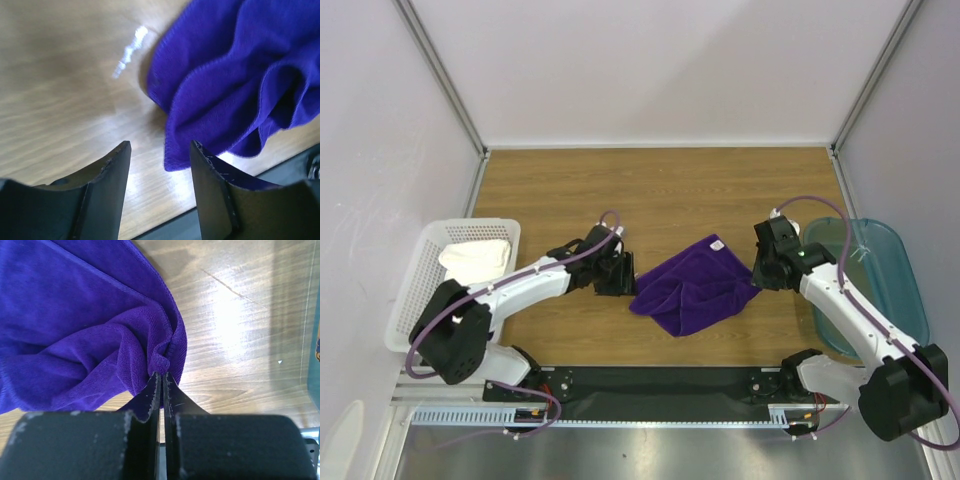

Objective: Fold and stack the towels
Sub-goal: Flatten out the crumpled towel

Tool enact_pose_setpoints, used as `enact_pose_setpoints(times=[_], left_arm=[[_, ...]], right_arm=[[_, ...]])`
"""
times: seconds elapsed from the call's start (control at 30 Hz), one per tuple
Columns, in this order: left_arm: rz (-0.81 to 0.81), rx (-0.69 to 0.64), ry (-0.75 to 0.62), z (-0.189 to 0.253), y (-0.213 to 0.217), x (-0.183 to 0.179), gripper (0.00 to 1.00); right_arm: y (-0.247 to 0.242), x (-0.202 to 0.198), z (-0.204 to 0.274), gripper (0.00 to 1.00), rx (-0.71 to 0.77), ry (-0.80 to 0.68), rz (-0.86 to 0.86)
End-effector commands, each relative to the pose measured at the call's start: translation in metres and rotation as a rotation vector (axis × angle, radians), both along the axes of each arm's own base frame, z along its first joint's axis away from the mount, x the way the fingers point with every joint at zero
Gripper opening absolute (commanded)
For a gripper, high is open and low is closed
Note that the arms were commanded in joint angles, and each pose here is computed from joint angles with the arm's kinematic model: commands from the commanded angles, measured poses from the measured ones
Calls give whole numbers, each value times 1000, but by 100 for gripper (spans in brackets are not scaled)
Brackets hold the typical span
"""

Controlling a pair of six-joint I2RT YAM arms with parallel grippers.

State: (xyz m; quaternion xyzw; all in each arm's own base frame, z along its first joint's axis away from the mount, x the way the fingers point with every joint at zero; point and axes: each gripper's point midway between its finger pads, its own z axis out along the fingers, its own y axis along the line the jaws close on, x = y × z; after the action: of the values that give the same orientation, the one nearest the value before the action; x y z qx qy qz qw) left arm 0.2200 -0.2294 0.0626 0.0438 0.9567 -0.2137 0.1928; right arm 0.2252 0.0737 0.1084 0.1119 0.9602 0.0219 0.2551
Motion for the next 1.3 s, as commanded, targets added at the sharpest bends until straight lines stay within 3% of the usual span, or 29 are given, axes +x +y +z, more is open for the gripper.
enact_pose_setpoints(times=[0.0, 0.2, 0.37, 0.47, 0.5, 0.6, 0.67, 0.77, 0.8, 0.87, 1.07, 1.2, 1.27], left_arm=[[-86, -83, 18, 17, -29, -12, 57], [-83, -105, 82, 0, -32, -36, 61], [-48, -42, 95, -19, -24, -42, 53], [-19, -36, 49, -18, -23, -32, 36], [-9, -39, 32, -16, -24, -28, 23], [19, -31, -53, 7, -25, -8, 0], [39, -13, -125, 25, -21, 4, 0], [97, 54, -260, 63, -2, 24, 0], [115, 92, -278, 69, 7, 26, 0], [109, 114, -279, 72, 14, 22, 0], [77, 98, -186, 37, 28, -15, 0], [88, 103, -152, 20, 42, -32, 0], [91, 96, -151, 19, 43, -34, 0]], right_arm=[[3, 10, 8, 0, 14, -15, -15], [7, 7, 6, 0, 34, 1, -2], [8, 5, 11, 0, 42, -10, 6], [10, 6, 20, 0, 59, -25, 10], [12, 6, 22, 0, 67, -28, 15], [13, 3, 27, 0, 80, -32, 20], [15, 2, 32, 6, 92, -35, 24], [20, 1, 44, 36, 120, -27, 30], [21, 0, 47, 52, 125, -16, 29], [26, 9, 63, 60, 139, -40, 27], [55, 51, 82, 62, 225, -127, 80], [94, 86, 72, 64, 289, -164, 136], [111, 99, 52, 64, 242, -139, 141]])
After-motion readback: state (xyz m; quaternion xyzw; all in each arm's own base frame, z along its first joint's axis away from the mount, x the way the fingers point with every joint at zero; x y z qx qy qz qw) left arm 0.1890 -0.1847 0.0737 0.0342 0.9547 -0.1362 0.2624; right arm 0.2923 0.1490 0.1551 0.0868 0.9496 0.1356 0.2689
